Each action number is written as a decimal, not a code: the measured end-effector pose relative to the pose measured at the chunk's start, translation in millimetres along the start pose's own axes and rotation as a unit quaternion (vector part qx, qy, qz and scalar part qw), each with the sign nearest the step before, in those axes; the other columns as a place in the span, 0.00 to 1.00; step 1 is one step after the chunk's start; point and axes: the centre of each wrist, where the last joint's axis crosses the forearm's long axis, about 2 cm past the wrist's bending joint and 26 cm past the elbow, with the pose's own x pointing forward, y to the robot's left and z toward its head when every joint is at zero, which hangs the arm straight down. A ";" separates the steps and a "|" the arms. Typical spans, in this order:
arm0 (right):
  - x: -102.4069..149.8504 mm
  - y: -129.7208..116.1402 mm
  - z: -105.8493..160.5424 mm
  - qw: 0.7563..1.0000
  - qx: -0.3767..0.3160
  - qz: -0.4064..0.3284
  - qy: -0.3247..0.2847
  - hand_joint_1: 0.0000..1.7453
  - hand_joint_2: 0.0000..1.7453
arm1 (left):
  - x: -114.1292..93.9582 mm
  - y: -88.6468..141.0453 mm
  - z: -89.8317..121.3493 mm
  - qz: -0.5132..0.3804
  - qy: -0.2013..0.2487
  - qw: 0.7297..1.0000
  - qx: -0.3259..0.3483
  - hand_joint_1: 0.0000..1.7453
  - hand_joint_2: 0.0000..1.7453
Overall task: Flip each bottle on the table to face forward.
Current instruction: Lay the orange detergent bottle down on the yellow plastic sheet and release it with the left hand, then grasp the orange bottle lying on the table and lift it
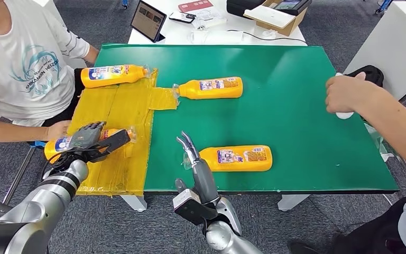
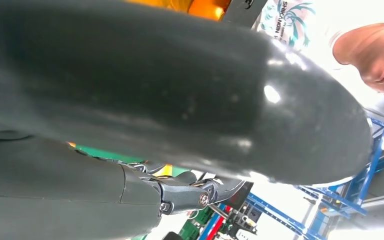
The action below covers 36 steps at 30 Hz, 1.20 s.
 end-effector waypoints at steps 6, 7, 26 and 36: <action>0.1 -0.3 0.7 1.000 0.004 -0.001 -0.001 0.00 0.00 | 0.0 0.1 -0.3 0.016 -0.004 1.000 -0.012 0.00 0.00; -0.2 -0.5 0.8 1.000 0.006 -0.001 0.000 0.00 0.00 | 0.0 -0.3 -0.3 0.022 -0.006 1.000 -0.017 0.00 0.00; -5.8 -5.8 4.0 1.000 0.007 0.016 0.015 0.00 0.00 | 20.0 -7.0 1.4 0.367 -0.129 0.916 0.094 0.00 0.00; -28.4 -33.1 -3.7 0.988 0.053 0.121 0.077 0.00 1.00 | 52.6 -0.4 46.8 0.436 -0.103 0.759 0.472 0.00 1.00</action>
